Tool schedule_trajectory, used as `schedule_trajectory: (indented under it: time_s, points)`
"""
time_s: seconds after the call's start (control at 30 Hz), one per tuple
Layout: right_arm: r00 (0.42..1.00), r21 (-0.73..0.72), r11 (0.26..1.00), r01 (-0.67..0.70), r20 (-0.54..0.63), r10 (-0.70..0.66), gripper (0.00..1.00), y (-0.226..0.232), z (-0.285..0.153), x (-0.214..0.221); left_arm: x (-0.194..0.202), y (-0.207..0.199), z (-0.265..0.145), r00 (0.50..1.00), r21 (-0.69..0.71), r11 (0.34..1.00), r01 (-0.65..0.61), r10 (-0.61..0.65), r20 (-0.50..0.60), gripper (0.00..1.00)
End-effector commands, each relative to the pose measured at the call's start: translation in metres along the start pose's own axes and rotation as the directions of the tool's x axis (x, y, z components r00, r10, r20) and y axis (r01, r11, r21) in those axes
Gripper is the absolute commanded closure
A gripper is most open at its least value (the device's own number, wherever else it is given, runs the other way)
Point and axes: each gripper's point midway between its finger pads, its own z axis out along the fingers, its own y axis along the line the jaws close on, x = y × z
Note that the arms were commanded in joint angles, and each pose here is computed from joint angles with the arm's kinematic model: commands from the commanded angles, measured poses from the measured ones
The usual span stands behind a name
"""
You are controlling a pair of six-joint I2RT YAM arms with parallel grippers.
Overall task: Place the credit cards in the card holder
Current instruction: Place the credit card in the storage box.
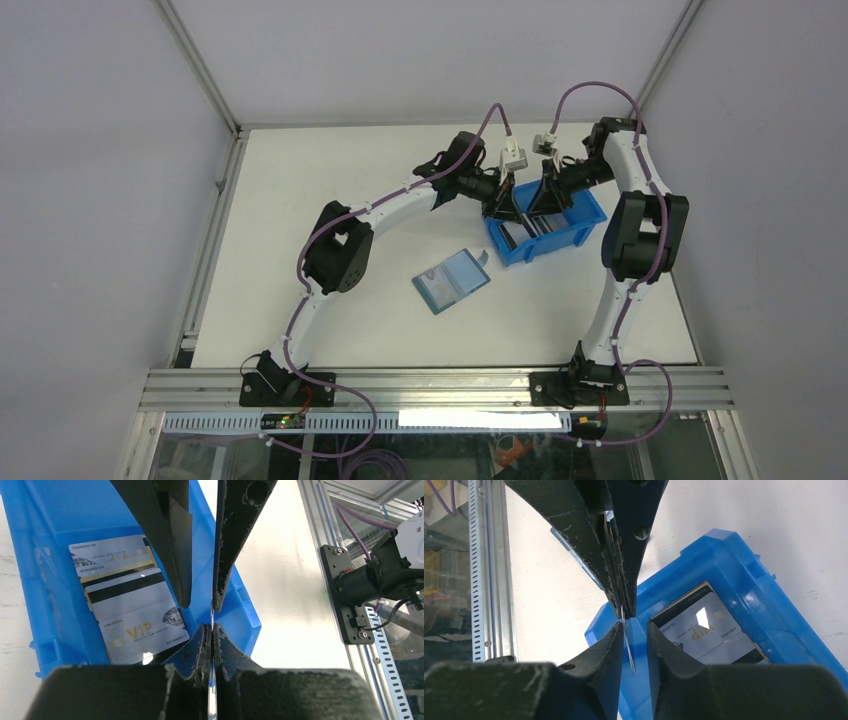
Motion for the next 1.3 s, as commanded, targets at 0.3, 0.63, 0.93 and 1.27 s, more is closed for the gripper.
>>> schedule_trajectory:
  time_s: [0.3,0.63,0.93,1.27]
  points:
    - [0.999,-0.062,0.997,-0.044,-0.015,0.044,1.00,0.031,-0.001,-0.010,-0.028,-0.012,0.001,0.994,0.025,0.995,-0.101,0.100,0.044,1.00]
    - [1.000,-0.008,0.999,-0.031,-0.005,0.031,1.00,0.021,-0.007,-0.015,-0.026,-0.005,-0.003,0.996,-0.040,0.996,-0.083,0.084,0.033,0.82]
    - [0.997,0.131,0.989,-0.075,-0.014,0.078,1.00,-0.002,-0.011,-0.012,-0.034,0.005,-0.008,0.996,-0.123,0.990,-0.069,0.076,0.055,0.68]
    - [0.990,0.426,0.894,-0.139,0.044,0.133,1.00,-0.049,-0.033,-0.021,-0.086,0.026,-0.048,0.977,-0.314,0.949,0.020,0.047,0.206,0.52]
